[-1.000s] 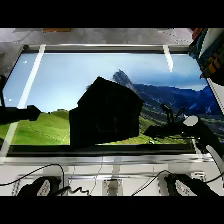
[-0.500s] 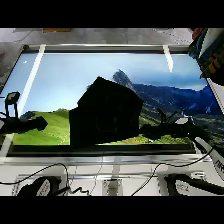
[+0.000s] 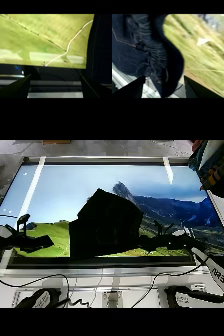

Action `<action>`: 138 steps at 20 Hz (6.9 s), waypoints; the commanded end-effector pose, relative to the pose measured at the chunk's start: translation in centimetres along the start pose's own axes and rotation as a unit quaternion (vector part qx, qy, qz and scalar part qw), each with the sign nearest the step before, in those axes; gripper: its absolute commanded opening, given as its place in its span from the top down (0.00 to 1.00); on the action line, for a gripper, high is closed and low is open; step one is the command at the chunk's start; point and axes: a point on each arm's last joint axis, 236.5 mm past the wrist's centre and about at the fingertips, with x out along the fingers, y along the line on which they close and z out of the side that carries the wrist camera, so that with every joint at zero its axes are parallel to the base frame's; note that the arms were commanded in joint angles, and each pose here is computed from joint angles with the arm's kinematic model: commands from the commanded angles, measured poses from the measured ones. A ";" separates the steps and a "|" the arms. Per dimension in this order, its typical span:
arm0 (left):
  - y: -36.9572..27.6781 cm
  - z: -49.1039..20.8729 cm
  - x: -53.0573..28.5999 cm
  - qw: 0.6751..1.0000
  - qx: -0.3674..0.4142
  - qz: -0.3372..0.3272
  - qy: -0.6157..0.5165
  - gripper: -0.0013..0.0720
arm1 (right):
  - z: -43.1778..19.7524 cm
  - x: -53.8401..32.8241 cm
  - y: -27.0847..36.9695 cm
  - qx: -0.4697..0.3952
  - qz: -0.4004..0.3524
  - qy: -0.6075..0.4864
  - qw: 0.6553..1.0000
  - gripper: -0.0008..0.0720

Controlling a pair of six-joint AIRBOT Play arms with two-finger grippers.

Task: Fold the clothes and pants, and hang the long-sleeved shirts on hangers.

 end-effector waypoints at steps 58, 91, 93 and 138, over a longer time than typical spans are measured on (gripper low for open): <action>-23.1 -2.1 -46.6 0.651 0.292 -0.092 -0.695 0.98 | -9.8 -29.3 39.5 -0.359 0.272 -0.270 0.851 0.94; -25.5 -9.3 3.0 0.942 0.242 -0.167 0.163 0.97 | 2.1 -16.6 -1.5 -0.013 -0.223 0.009 0.975 0.94; -25.8 -11.1 4.3 0.937 0.258 -0.163 0.171 0.97 | 0.8 -16.3 -2.6 -0.006 -0.234 0.032 0.972 0.94; -22.1 -0.7 4.3 0.974 0.176 -0.138 0.028 0.77 | 3.3 5.9 6.7 -0.096 -0.020 0.025 0.995 0.94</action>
